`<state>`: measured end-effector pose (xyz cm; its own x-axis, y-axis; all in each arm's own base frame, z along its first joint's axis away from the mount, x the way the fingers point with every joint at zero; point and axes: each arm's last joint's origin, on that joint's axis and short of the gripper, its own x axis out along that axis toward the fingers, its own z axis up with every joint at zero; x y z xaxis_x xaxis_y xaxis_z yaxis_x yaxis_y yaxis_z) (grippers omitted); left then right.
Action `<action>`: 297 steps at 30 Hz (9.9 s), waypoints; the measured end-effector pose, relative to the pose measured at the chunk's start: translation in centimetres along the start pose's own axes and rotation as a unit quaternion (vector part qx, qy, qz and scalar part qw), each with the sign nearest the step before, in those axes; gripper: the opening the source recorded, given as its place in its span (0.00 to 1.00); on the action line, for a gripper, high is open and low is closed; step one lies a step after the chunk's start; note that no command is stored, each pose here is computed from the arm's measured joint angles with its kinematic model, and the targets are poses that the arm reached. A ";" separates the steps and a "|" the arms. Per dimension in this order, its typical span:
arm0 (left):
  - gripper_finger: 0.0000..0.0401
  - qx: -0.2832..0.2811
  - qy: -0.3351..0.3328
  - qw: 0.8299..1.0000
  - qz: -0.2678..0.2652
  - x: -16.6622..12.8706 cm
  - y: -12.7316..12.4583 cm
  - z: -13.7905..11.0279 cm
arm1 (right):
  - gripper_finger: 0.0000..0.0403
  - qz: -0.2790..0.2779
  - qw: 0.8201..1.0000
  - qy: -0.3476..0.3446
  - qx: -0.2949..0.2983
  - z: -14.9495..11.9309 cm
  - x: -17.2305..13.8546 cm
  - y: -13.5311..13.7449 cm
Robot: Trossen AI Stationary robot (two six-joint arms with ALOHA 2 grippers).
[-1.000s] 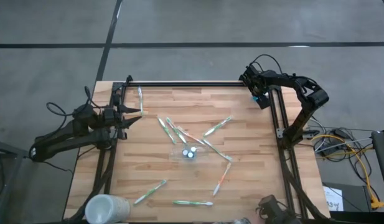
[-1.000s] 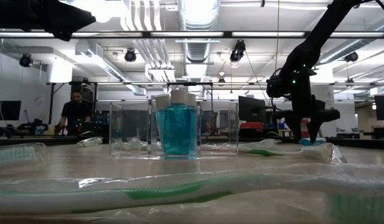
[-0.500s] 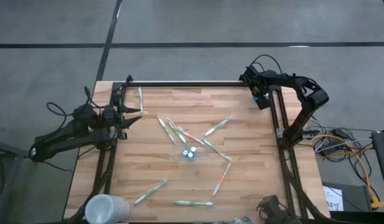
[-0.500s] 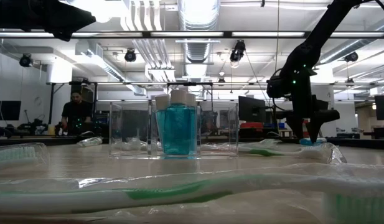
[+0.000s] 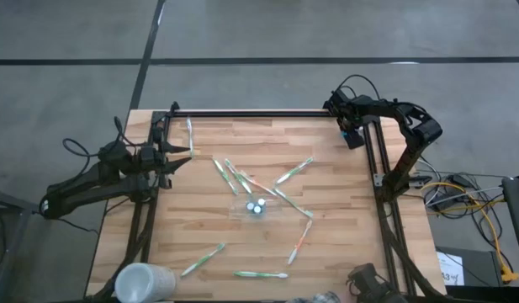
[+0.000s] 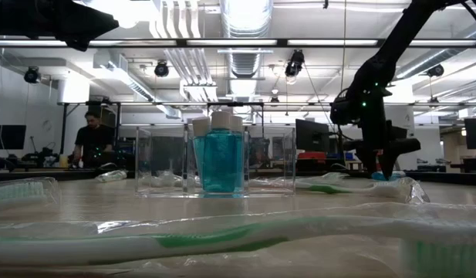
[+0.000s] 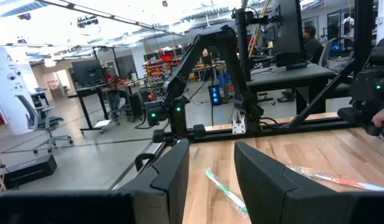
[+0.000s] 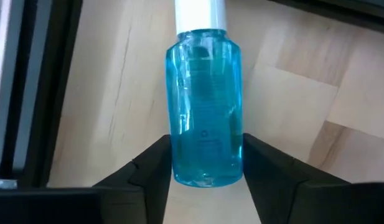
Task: Pick & Place toothbrushing station
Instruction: Put the blue mouthwash bottle into the transparent organizer
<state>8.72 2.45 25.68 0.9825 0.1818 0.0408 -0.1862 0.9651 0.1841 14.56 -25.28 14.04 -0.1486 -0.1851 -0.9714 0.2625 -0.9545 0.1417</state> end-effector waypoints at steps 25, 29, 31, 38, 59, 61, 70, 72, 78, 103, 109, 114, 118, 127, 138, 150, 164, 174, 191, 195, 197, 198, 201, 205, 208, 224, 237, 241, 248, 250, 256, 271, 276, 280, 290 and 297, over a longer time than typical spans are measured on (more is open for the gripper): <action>0.33 0.000 0.000 1.000 0.000 0.0 0.0 0.0 | 0.38 0.048 0.997 0.060 -0.013 -2.8 -0.6 0.3; 0.33 0.000 0.000 1.000 0.000 0.0 0.0 0.0 | 0.39 0.056 0.995 0.081 -0.025 -3.8 -0.9 0.2; 0.33 0.000 0.000 1.000 0.000 0.0 0.0 0.0 | 0.39 0.057 0.994 0.086 -0.026 -4.3 -1.0 0.0; 0.33 0.000 0.000 1.000 0.000 0.0 0.0 0.0 | 0.39 0.078 0.988 0.130 -0.041 -6.7 -1.7 -0.5; 0.33 0.000 0.000 1.000 0.000 0.0 0.0 0.0 | 0.41 0.133 0.968 0.184 -0.109 -14.0 -4.2 -4.1; 0.33 0.000 0.000 1.000 0.000 0.0 0.0 0.0 | 0.40 0.146 0.964 0.179 -0.133 -14.8 -4.6 -4.5; 0.33 0.000 0.000 1.000 0.000 0.0 0.0 0.0 | 0.39 0.160 0.948 0.187 -0.204 -17.5 -5.8 -7.4; 0.33 0.000 0.000 1.000 0.000 0.0 0.0 0.0 | 0.40 0.160 0.944 0.190 -0.215 -17.9 -6.0 -8.0; 0.33 0.000 0.000 1.000 0.000 0.0 0.0 0.0 | 0.39 0.152 0.941 0.191 -0.232 -18.9 -6.4 -9.8; 0.33 0.000 0.000 1.000 0.000 0.0 0.0 0.0 | 0.40 0.109 0.922 0.213 -0.303 -22.4 -8.3 -19.9; 0.33 0.000 0.000 1.000 0.000 0.0 0.0 0.0 | 0.39 0.086 0.892 0.214 -0.388 -22.6 -8.5 -22.2; 0.33 0.000 0.000 1.000 0.000 0.0 0.0 0.0 | 0.40 0.054 0.854 0.216 -0.471 -22.3 -8.6 -23.7; 0.33 0.000 0.000 1.000 0.000 0.0 0.0 0.0 | 0.41 0.033 0.793 0.231 -0.563 -22.2 -8.6 -24.7; 0.33 0.000 0.000 1.000 0.000 0.0 0.0 0.0 | 0.40 0.027 0.671 0.233 -0.703 -21.8 -8.9 -27.1; 0.33 0.000 0.000 1.000 0.000 0.0 0.0 0.0 | 0.42 0.077 0.467 0.222 -0.852 -21.8 -9.1 -29.2; 0.33 0.000 0.000 1.000 0.000 0.0 0.0 0.0 | 0.42 0.074 0.392 0.205 -0.894 -21.3 -9.1 -30.2; 0.33 0.000 0.000 1.000 0.000 0.0 0.0 0.0 | 0.42 0.067 0.402 0.185 -0.894 -21.1 -8.7 -30.2; 0.33 0.000 0.000 1.000 0.000 0.0 0.0 0.0 | 0.42 0.052 0.353 0.184 -0.916 -20.6 -8.8 -30.3; 0.33 0.000 0.000 1.000 0.000 0.0 0.0 0.0 | 0.42 0.001 0.313 0.193 -0.930 -19.5 -8.9 -31.9; 0.33 0.000 0.000 1.000 0.000 0.0 0.0 0.0 | 0.42 -0.019 0.310 0.219 -0.925 -19.4 -8.9 -32.1; 0.33 0.000 0.000 1.000 0.000 0.0 0.0 0.0 | 0.42 -0.024 0.309 0.228 -0.923 -19.4 -8.9 -32.1; 0.33 0.000 0.000 1.000 0.000 0.0 0.0 0.0 | 0.42 -0.026 0.309 0.232 -0.922 -19.4 -9.0 -32.1; 0.33 0.000 0.000 1.000 0.000 0.0 0.0 0.0 | 0.42 -0.028 0.308 0.237 -0.921 -19.4 -9.0 -32.1; 0.33 0.000 0.000 1.000 0.000 0.0 0.0 0.0 | 0.42 -0.025 0.297 0.236 -0.925 -19.4 -8.9 -32.1; 0.33 0.000 0.000 1.000 0.000 0.0 0.0 0.0 | 0.42 -0.024 0.299 0.228 -0.926 -19.3 -8.7 -32.1; 0.33 0.000 0.000 1.000 0.000 0.0 0.0 0.0 | 0.42 -0.026 0.316 0.228 -0.921 -18.9 -7.6 -32.2; 0.33 0.000 0.000 1.000 0.000 0.0 0.0 0.0 | 0.62 -0.024 0.334 0.236 -0.912 -19.0 -7.8 -32.2; 0.33 0.000 0.000 1.000 0.000 0.0 0.0 0.0 | 0.64 -0.022 0.333 0.236 -0.912 -19.0 -7.9 -32.2; 0.33 0.000 0.000 1.000 0.000 0.0 0.0 0.0 | 0.62 -0.017 0.332 0.232 -0.914 -19.2 -8.1 -32.1; 0.33 0.000 0.000 1.000 0.000 0.0 0.0 0.0 | 0.61 -0.013 0.335 0.231 -0.913 -19.2 -8.2 -32.1; 0.33 0.000 0.000 1.000 0.000 0.0 0.0 0.0 | 0.65 0.006 0.342 0.234 -0.910 -19.6 -8.3 -32.1; 0.33 0.000 0.000 1.000 0.000 0.0 0.0 0.0 | 0.91 0.046 0.339 0.246 -0.907 -20.0 -9.5 -31.5; 0.33 0.000 0.000 1.000 0.000 0.0 0.0 0.0 | 0.91 0.121 0.371 0.188 -0.901 -20.1 -10.9 -30.1; 0.33 0.000 0.000 1.000 0.000 0.0 0.0 0.0 | 0.91 0.152 0.389 0.148 -0.896 -20.1 -11.2 -29.7; 0.33 0.000 0.000 1.000 0.000 0.0 0.0 0.0 | 0.91 0.125 0.372 0.137 -0.910 -21.3 -8.9 -30.2; 0.33 0.000 0.000 1.000 0.000 0.0 0.0 0.0 | 0.91 0.119 0.373 0.135 -0.910 -21.4 -8.6 -30.2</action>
<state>8.72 2.45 25.68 0.9824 0.1825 0.0406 -0.1869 0.9650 0.1841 28.32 10.17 14.00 0.1219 0.0505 -0.9913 0.4862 0.8677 0.1040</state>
